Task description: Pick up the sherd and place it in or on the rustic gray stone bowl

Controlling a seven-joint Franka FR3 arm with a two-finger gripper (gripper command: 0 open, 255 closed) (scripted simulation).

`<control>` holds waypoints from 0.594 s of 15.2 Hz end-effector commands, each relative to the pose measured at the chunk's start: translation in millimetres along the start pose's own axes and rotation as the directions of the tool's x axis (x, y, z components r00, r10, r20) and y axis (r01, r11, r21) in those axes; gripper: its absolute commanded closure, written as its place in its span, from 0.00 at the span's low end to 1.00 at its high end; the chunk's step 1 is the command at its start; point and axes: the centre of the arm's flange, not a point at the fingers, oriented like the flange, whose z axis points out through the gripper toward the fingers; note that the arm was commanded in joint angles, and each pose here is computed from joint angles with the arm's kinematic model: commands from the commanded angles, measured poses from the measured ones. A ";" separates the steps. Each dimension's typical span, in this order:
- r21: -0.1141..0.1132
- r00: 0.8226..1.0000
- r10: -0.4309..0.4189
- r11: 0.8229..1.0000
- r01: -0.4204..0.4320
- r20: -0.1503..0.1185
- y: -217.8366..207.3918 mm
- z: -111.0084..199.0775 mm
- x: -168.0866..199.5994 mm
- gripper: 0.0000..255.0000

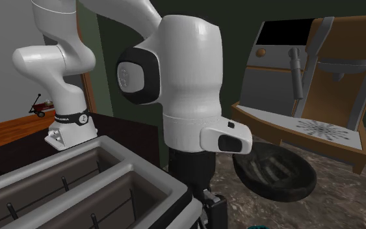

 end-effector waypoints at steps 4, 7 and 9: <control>0.083 0.934 0.322 0.946 -0.312 -0.154 18.8 -21.1 27.6 0.00; 0.083 0.934 0.322 0.946 -0.312 -0.154 18.4 -5.5 30.4 0.00; 0.083 0.934 0.322 0.946 -0.312 -0.154 18.1 4.9 32.2 0.00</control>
